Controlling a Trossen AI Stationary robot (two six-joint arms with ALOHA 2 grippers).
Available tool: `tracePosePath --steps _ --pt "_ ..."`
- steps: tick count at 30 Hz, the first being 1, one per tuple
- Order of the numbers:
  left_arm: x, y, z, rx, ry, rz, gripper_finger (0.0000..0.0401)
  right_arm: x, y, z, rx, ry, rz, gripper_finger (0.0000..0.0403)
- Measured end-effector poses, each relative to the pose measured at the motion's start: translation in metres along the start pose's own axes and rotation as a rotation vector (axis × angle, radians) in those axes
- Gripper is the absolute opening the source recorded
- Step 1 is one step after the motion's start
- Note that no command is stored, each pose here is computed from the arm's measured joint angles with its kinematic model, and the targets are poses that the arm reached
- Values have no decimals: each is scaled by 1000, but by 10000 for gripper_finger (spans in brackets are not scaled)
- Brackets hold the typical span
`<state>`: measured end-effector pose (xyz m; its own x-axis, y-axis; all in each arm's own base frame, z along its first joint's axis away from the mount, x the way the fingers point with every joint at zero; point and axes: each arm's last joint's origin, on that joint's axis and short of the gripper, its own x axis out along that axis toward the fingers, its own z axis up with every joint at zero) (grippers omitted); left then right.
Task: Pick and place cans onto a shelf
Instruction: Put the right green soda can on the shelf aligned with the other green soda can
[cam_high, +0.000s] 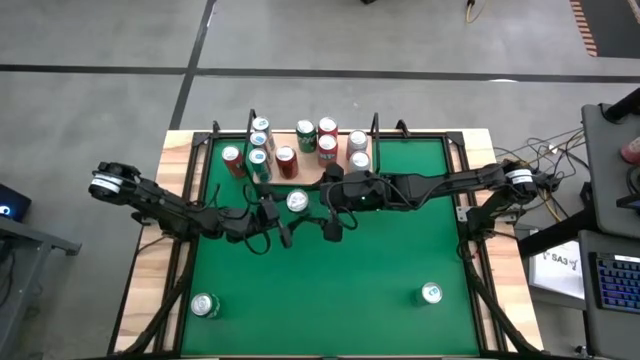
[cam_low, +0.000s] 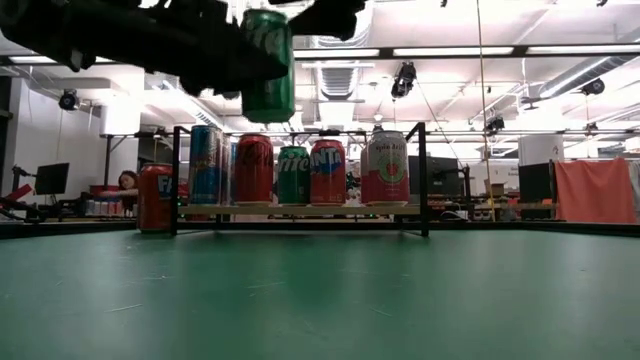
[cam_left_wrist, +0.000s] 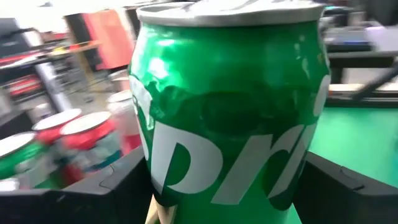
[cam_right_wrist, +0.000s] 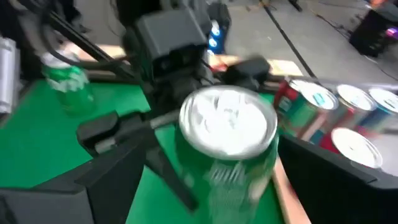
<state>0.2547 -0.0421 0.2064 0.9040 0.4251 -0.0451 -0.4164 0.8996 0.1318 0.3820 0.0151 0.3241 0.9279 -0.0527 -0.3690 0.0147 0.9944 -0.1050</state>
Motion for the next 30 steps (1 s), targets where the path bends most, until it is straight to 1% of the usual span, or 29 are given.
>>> tracePosePath --steps 5,8,13,17,20,25,27,30 --pt "-3 6 -10 -13 37 162 282 -4 -4 3 -3 77 -108 356" --pt "-2 6 -15 -22 53 227 282 -9 -5 10 28 93 -132 354" --pt "5 0 -25 -43 64 234 282 -6 -6 13 69 102 -140 353" --pt "13 -7 -28 -67 41 243 282 7 -5 12 93 123 -184 353" --pt "18 -10 -31 -52 46 265 282 14 -5 11 103 158 -195 354" --pt "22 -13 -32 -64 44 281 282 16 -7 19 124 158 -220 354" --pt "23 -14 -30 -69 39 286 282 18 -7 15 114 189 -246 354" --pt "23 -14 -29 -74 34 288 282 20 -7 12 114 204 -246 354"
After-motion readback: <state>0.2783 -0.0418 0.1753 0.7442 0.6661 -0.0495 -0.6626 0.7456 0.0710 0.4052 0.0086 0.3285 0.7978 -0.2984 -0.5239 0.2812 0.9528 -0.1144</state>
